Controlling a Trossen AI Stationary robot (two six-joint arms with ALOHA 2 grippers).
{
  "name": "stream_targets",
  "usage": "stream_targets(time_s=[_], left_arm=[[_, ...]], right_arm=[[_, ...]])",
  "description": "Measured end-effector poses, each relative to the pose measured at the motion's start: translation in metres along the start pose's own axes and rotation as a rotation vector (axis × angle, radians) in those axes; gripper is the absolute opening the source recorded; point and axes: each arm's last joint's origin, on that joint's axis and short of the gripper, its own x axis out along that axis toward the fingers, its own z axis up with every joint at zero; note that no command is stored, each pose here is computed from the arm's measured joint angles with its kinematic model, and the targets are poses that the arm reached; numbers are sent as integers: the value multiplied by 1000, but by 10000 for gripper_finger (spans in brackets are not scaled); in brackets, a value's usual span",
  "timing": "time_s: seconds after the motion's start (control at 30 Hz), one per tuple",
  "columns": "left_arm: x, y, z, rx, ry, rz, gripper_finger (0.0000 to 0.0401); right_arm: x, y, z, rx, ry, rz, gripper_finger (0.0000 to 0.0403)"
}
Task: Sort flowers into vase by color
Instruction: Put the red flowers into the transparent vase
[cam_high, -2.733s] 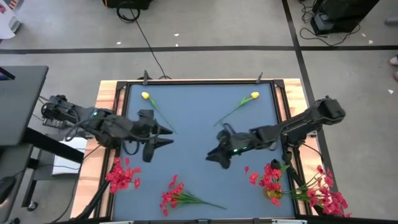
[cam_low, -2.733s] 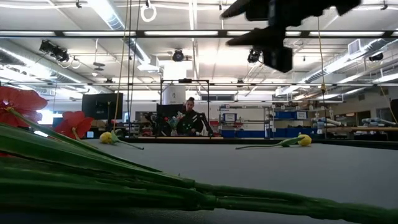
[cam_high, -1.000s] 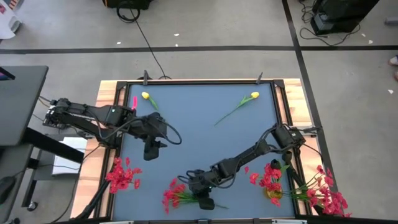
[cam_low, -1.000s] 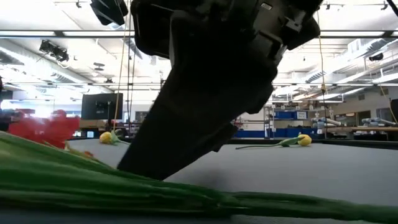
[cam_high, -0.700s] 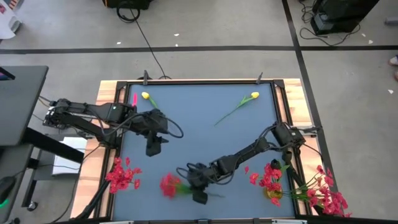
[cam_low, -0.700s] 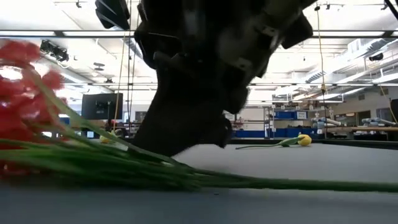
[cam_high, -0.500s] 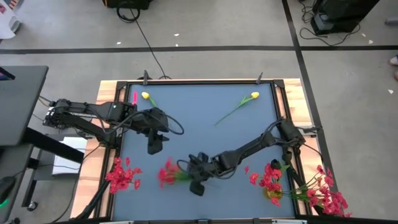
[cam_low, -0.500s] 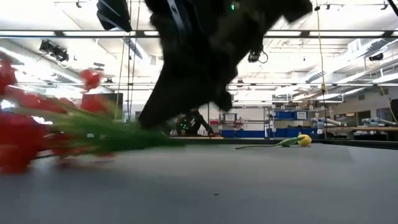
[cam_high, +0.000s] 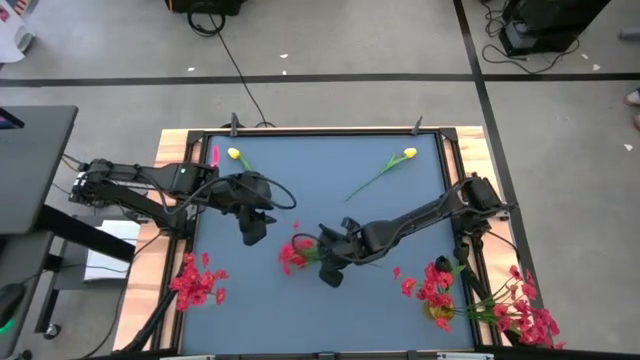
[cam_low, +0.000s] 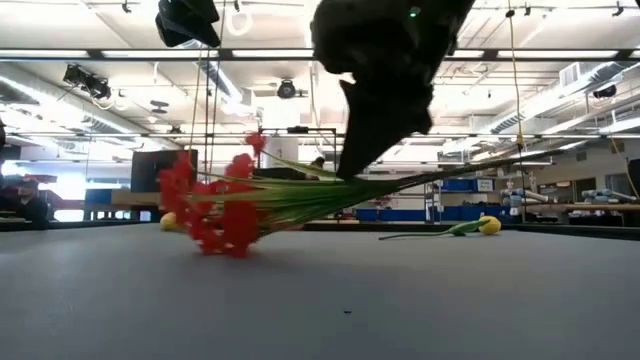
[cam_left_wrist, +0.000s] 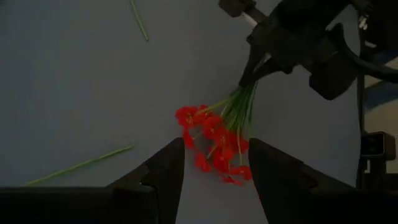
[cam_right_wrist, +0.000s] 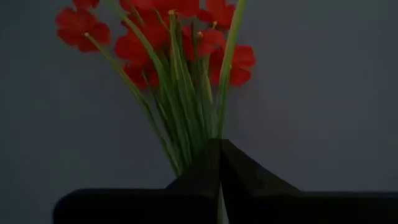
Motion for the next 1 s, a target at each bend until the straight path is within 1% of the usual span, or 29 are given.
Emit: stream_targets(time_s=[0.07,0.13,0.33,0.4,0.47,0.57,0.8,0.9,1.0], left_arm=[[0,0,0,-14,-7,13,183],[0,0,0,-28,-8,16,183],[0,1,0,-45,-10,20,183],[0,1,0,-42,-9,20,183],[0,1,0,-41,-6,21,183],[0,1,-1,-40,4,26,183],[0,3,-5,-35,42,45,183],[0,3,-5,-35,44,46,183],[0,3,-5,-35,45,47,183]], right_arm=[[-3,-3,-2,40,24,-6,37],[-7,-3,-1,59,33,17,69],[-19,1,10,96,-60,96,187],[-14,5,12,86,-83,117,218],[-2,8,9,83,-68,124,238],[18,12,2,96,-26,122,247],[40,14,-11,76,33,79,241],[46,13,-16,62,81,68,228],[51,10,-19,58,114,43,202]])
